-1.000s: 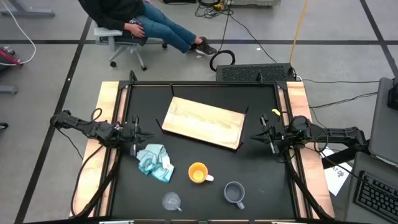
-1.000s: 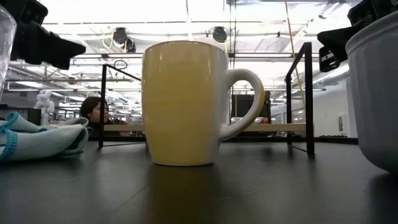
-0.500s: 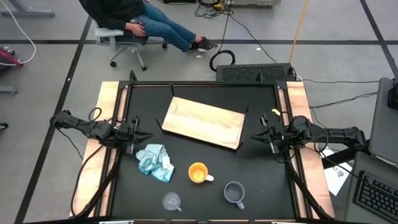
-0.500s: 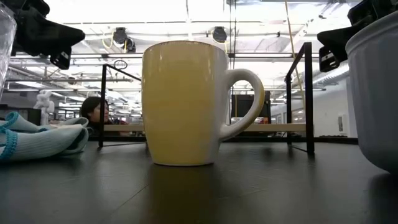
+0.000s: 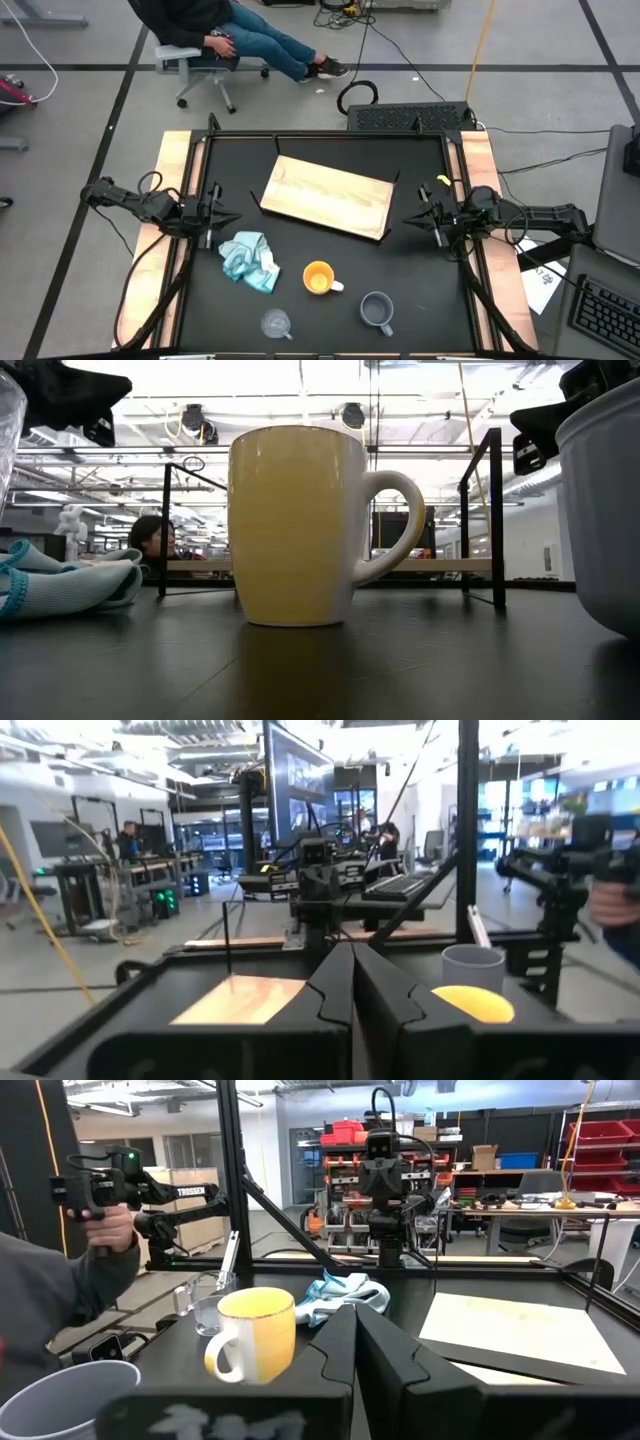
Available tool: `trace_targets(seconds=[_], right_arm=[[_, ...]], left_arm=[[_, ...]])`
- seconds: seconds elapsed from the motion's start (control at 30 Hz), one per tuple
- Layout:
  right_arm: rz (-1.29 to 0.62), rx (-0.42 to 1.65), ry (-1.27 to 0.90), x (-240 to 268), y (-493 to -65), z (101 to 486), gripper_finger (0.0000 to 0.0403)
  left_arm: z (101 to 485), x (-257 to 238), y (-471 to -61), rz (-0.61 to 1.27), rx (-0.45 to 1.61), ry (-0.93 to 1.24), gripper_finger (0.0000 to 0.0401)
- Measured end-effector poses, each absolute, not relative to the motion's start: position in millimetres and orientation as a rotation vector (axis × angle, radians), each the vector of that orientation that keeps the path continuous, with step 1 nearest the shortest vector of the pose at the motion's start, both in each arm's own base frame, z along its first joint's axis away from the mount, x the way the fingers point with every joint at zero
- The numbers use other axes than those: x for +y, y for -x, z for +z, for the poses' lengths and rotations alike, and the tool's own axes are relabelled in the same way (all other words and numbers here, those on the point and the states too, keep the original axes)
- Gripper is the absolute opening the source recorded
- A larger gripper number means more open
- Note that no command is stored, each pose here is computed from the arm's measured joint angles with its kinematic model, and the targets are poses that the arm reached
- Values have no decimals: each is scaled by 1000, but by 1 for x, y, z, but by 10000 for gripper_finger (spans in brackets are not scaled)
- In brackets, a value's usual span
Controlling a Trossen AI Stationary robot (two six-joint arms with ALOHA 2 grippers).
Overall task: Stack small to large cups/mugs on shelf
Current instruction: Put the transparent mug on the shelf
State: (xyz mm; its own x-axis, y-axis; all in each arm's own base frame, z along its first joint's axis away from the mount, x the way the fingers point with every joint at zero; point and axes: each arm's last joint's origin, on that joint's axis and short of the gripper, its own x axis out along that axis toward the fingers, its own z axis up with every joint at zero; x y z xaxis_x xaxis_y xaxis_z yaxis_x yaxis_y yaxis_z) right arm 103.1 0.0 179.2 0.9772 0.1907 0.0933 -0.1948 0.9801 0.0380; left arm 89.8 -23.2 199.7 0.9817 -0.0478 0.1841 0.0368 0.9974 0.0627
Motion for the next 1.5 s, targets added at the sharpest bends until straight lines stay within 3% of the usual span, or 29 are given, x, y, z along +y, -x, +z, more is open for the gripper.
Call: trace_targets(seconds=[0.3, 0.57, 0.93, 1.5], right_arm=[[195, -110, -45, 0, -103, 181, 0], [198, -109, -63, 0, -103, 181, 0], [196, -158, -15, 0, -102, 186, 0], [194, -218, 19, 0, -101, 191, 0]], left_arm=[[211, -24, -86, -103, -175, -105, 2], [220, -26, -84, -200, -155, 39, 1], [217, -40, -110, -284, -89, 106, 0], [237, -70, -136, -362, -30, 30, 0]])
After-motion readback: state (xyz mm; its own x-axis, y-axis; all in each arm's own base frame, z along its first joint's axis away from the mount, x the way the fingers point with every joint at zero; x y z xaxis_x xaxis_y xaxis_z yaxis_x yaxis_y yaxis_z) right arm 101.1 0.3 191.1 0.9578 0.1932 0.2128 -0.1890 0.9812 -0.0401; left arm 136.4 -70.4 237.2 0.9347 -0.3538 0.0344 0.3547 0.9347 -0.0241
